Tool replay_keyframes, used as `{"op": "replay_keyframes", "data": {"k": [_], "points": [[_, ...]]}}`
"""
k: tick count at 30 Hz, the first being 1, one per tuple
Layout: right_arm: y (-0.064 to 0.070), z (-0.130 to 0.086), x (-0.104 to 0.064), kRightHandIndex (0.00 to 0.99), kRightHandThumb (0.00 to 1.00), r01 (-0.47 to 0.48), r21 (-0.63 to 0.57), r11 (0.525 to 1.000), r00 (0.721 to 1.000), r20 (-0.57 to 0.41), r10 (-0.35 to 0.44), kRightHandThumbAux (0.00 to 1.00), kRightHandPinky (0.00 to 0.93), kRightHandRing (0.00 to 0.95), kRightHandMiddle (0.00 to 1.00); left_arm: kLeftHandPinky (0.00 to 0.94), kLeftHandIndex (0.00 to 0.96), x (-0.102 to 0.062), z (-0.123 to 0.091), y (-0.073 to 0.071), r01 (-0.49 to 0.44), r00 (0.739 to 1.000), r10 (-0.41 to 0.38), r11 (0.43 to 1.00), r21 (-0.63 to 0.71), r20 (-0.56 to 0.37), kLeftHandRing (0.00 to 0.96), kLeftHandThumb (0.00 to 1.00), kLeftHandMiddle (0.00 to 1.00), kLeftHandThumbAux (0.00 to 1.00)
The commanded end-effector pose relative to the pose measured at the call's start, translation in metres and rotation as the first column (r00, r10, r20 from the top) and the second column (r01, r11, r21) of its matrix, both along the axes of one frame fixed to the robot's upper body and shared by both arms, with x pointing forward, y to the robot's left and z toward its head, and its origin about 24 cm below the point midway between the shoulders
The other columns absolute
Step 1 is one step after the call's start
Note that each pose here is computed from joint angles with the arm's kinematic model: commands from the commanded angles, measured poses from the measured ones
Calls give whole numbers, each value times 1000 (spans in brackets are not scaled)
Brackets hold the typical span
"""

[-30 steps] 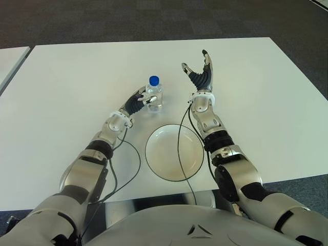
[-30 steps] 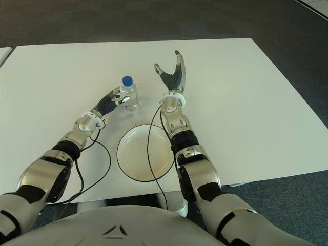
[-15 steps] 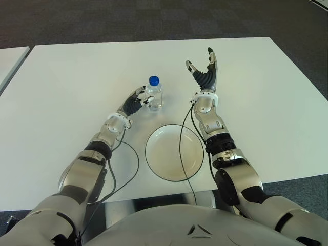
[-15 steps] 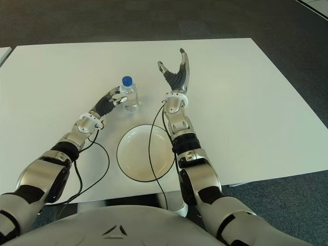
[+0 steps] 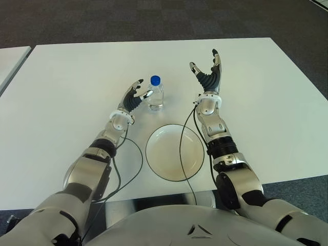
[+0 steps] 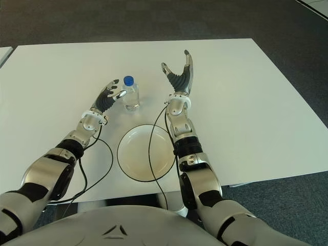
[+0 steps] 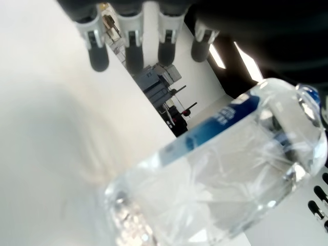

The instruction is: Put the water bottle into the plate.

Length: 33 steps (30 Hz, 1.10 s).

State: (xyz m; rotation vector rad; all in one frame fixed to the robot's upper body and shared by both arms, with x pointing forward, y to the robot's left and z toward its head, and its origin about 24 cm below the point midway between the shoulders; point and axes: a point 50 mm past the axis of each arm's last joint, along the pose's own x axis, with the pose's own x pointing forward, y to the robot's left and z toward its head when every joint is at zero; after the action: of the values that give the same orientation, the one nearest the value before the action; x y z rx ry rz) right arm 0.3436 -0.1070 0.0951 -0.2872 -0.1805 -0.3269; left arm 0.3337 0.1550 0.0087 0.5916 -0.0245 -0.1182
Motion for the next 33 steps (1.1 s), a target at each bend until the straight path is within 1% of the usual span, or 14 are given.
{"op": "replay_keyframes", "data": {"k": [1,6,13,18,25,30,33], "points": [[-4,-9,-4,0,341,17,3,1000,999,-40,-17,693,0,0,0,164,0,6,5,-6,-9,1000,8,1000,26,13,94,654,62,303],[-5,-9,-5,0,345,24,1,1000,999,-33,-24,709,0,0,0,124,0,13,13,-11,-14,1000,14,1000,22,25,59,630,33,296],[-7,-10,-6,0,349,34,-1,999,999,-33,-34,708,0,0,0,65,0,20,21,-17,-13,999,12,1000,25,34,18,608,12,281],[-7,-11,-6,0,350,37,2,999,999,-35,-36,705,0,0,0,59,0,23,25,-20,-6,999,5,1000,27,38,6,608,5,277],[-7,-10,-7,0,345,39,8,999,999,-32,-38,699,0,0,0,53,0,26,30,-24,26,999,-27,999,29,35,0,630,0,277],[-7,-9,-7,0,345,46,17,999,999,-24,-46,704,0,0,0,43,0,28,34,-29,109,993,-112,990,87,34,0,638,0,265],[-8,-9,-7,0,349,49,20,999,999,-23,-49,705,0,0,0,31,0,28,34,-30,139,990,-142,984,112,21,0,642,0,256]]}}
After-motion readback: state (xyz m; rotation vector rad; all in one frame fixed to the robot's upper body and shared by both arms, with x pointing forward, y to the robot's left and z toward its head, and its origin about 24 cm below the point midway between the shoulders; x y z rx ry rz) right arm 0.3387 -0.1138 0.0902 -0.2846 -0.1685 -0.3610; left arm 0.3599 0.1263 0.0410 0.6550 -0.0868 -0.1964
